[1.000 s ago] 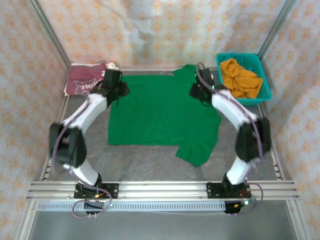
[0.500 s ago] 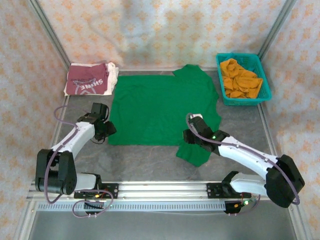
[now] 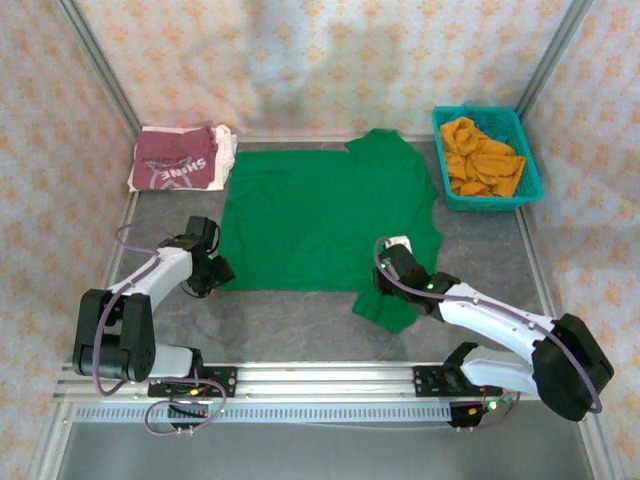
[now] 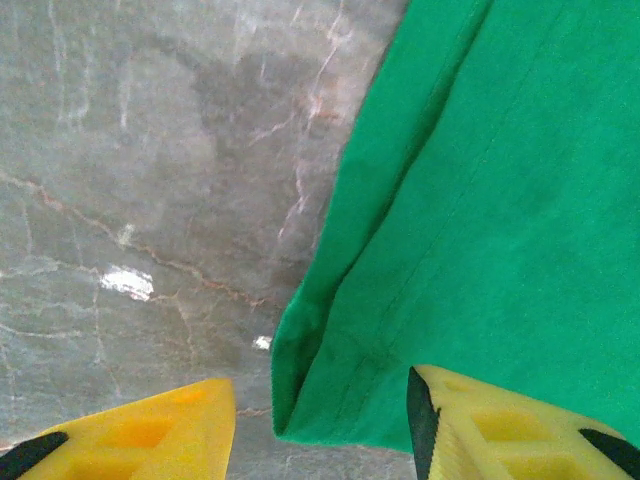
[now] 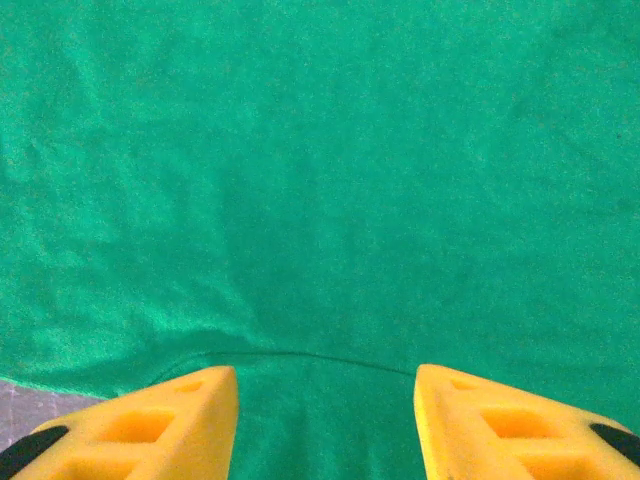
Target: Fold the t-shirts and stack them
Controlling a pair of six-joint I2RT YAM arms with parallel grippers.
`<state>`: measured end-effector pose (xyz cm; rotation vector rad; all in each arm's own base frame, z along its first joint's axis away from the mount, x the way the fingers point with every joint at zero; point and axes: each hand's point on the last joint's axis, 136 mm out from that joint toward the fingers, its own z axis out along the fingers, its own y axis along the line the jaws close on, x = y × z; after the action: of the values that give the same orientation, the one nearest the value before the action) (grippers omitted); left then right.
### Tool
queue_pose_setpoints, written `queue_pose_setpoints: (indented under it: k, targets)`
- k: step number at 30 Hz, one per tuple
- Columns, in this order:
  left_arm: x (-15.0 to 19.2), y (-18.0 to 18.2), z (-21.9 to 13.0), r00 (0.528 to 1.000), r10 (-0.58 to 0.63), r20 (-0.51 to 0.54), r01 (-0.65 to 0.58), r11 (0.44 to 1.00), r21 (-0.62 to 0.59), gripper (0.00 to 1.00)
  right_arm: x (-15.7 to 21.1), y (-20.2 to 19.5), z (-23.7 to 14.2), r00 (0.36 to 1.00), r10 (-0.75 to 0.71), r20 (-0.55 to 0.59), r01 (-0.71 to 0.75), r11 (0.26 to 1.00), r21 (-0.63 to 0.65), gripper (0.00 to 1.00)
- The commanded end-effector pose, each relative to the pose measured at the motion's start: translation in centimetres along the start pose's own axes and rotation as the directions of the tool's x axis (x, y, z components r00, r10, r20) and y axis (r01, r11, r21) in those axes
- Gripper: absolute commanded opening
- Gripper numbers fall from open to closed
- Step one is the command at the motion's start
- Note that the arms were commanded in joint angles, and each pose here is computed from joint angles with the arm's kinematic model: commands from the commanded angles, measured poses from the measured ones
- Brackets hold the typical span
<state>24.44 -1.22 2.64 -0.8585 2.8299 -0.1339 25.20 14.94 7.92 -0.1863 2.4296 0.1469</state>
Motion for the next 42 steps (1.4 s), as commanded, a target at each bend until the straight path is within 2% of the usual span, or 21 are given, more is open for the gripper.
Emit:
queue_pose_setpoints:
  k: [1, 4, 10, 13, 16, 21, 24, 29, 33, 40, 42]
  targets:
    - [0.6, 0.6, 0.5, 1.0, -0.003, -0.006, 0.003, 1.0, -0.016, 0.49, -1.1, -0.2, -0.4, 0.997, 0.007, 0.072, -0.008, 1.0, 0.007, 0.5]
    - [0.2, -0.1, 1.1, 1.0, 0.001, 0.003, -0.001, 1.0, 0.009, 0.46, -1.2, -0.3, -0.5, 0.997, 0.011, 0.082, -0.011, 1.0, 0.006, 0.5]
    - [-0.7, -1.0, 1.8, 1.0, 0.014, 0.018, -0.015, 0.999, 0.04, 0.32, -1.0, 0.5, -1.6, 0.997, -0.02, 0.069, 0.02, 1.0, -0.009, 0.5]
    - [-1.0, -1.3, 1.6, 0.999, 0.018, 0.03, -0.02, 0.999, 0.05, 0.13, -0.5, 0.9, -2.4, 0.999, -0.019, 0.046, 0.019, 1.0, -0.018, 0.5]
    - [-1.2, -1.1, 1.0, 0.999, 0.018, 0.048, -0.02, 0.999, 0.041, 0.0, 0.5, 1.7, -3.2, 1.0, -0.023, -0.02, 0.022, 0.999, -0.043, 0.51]
    - [-1.9, -0.7, 0.1, 0.995, 0.015, 0.1, -0.018, 0.999, 0.028, 0.0, 3.3, 3.5, -4.1, 0.981, -0.087, -0.172, 0.074, 0.994, -0.08, 0.52]
    - [-2.3, -0.5, 0.2, 0.994, 0.005, 0.11, -0.008, 1.0, 0.023, 0.0, 5.7, 6.5, -4.9, 0.95, -0.214, -0.226, 0.177, 0.969, -0.175, 0.55]
    - [-3.3, 0.2, 0.7, 0.992, -0.037, 0.119, 0.034, 0.999, 0.023, 0.0, 8.6, 8.6, -5.4, 0.858, -0.427, -0.286, 0.376, 0.901, -0.217, 0.63]
    - [-3.9, 0.8, 0.6, 0.991, -0.038, 0.126, 0.036, 0.999, 0.02, 0.0, 8.8, 9.1, -5.5, 0.822, -0.472, -0.318, 0.423, 0.881, -0.212, 0.68]
    - [-4.1, 0.9, 1.0, 0.991, -0.06, 0.122, 0.053, 0.997, 0.053, 0.0, 8.0, 8.7, -3.3, 0.781, -0.516, -0.351, 0.52, 0.849, -0.091, 0.66]
    - [-4.0, 0.9, 1.1, 0.991, -0.06, 0.119, 0.054, 0.997, 0.059, 0.0, 8.8, 9.1, -2.8, 0.762, -0.534, -0.367, 0.532, 0.839, -0.117, 0.65]
